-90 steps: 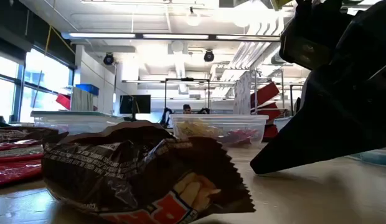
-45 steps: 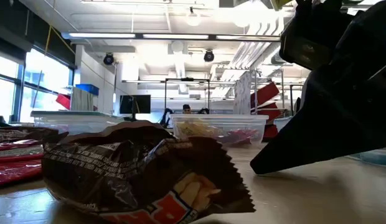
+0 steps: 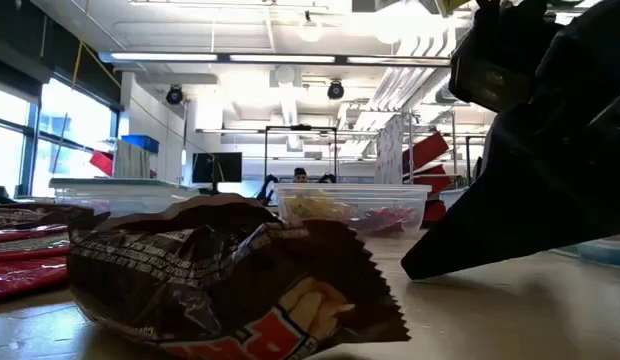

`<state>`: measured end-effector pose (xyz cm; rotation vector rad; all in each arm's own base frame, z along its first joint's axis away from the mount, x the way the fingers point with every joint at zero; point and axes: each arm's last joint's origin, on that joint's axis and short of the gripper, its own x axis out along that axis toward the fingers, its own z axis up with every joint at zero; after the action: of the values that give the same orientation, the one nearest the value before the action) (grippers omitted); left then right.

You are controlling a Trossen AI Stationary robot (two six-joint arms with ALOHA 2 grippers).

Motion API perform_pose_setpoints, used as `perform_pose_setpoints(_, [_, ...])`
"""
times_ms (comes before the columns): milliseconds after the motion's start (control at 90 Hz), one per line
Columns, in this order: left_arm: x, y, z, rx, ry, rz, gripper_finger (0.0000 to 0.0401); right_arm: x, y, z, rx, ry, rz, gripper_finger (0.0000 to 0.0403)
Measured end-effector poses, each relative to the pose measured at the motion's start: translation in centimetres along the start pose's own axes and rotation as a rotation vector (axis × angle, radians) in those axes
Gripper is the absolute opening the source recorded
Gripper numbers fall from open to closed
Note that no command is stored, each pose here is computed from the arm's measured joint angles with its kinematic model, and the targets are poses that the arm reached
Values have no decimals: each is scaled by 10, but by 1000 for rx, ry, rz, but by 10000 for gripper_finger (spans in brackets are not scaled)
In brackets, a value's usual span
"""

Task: Sort candy
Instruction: Put the red candy into the center transparent bin

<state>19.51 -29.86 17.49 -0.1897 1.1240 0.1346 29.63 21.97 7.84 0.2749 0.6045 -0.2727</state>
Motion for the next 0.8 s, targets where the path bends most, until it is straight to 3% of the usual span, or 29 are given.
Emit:
perform_pose_setpoints(178, [-6,15,37,127,-76,26,9,0,0,0,-1,0,0,94])
perform_pose_setpoints(378, [7,54,94,251,-89,109,9,0,0,0,-4,-11,-10,94])
perform_pose_setpoints(578, [27,104,156,391,-70,49,9,0,0,0,-17,-12,-9,94])
perform_pose_setpoints(800, [38,173,227,374,-280,-53,9,0,0,0,7,-12,-7,94])
